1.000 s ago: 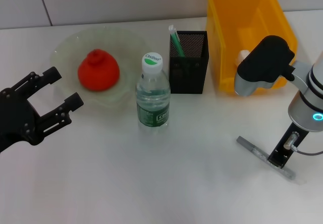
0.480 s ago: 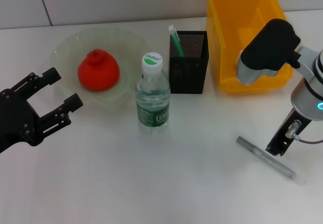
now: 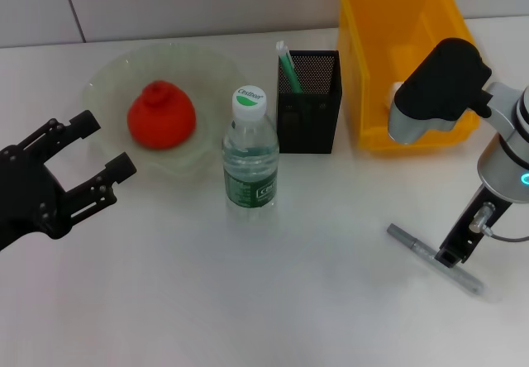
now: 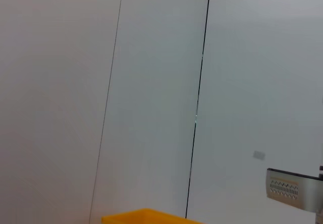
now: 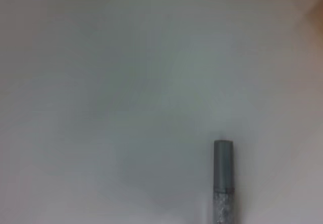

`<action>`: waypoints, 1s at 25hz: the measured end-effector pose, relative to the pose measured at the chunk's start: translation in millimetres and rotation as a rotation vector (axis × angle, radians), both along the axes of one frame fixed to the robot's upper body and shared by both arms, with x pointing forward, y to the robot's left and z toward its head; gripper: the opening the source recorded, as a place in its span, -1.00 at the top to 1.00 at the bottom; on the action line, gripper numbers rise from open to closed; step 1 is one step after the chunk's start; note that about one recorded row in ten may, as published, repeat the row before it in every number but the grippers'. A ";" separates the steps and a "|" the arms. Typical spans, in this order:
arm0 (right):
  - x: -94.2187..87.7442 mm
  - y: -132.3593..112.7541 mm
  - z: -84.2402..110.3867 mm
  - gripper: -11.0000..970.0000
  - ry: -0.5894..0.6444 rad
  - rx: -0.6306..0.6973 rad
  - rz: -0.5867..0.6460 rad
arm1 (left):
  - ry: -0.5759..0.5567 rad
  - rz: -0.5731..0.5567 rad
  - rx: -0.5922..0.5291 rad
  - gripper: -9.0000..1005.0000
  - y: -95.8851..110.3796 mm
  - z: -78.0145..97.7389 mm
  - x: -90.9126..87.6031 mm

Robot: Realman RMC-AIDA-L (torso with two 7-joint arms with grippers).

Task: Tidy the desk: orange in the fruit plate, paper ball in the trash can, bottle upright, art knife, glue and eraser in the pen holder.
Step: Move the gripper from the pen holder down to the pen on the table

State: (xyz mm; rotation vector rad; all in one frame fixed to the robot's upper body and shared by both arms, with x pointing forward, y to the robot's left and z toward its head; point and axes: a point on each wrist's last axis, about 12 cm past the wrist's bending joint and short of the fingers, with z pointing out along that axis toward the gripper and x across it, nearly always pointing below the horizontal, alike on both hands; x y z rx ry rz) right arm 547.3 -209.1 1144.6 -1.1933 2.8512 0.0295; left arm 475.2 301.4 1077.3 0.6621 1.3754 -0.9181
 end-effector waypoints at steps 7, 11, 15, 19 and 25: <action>-1.1 -2.2 -9.0 0.39 0.036 -0.003 -0.013 | -0.002 -0.001 0.000 -0.57 -0.5 0.4 1.0; -1.0 -1.2 -9.5 0.40 0.037 0.003 -0.012 | -0.002 -0.001 0.001 -0.57 -0.6 0.5 1.3; -0.8 -0.6 -9.6 0.41 0.036 0.010 -0.013 | -0.001 0.000 0.001 -0.57 -0.5 0.4 1.3; -1.0 -1.6 -13.2 0.43 0.047 0.008 -0.020 | -0.001 0.001 0.002 -0.57 -0.4 0.4 1.4; -0.7 -1.1 -13.4 0.44 0.048 0.009 -0.022 | -0.002 0.001 0.001 -0.56 -0.4 0.6 1.5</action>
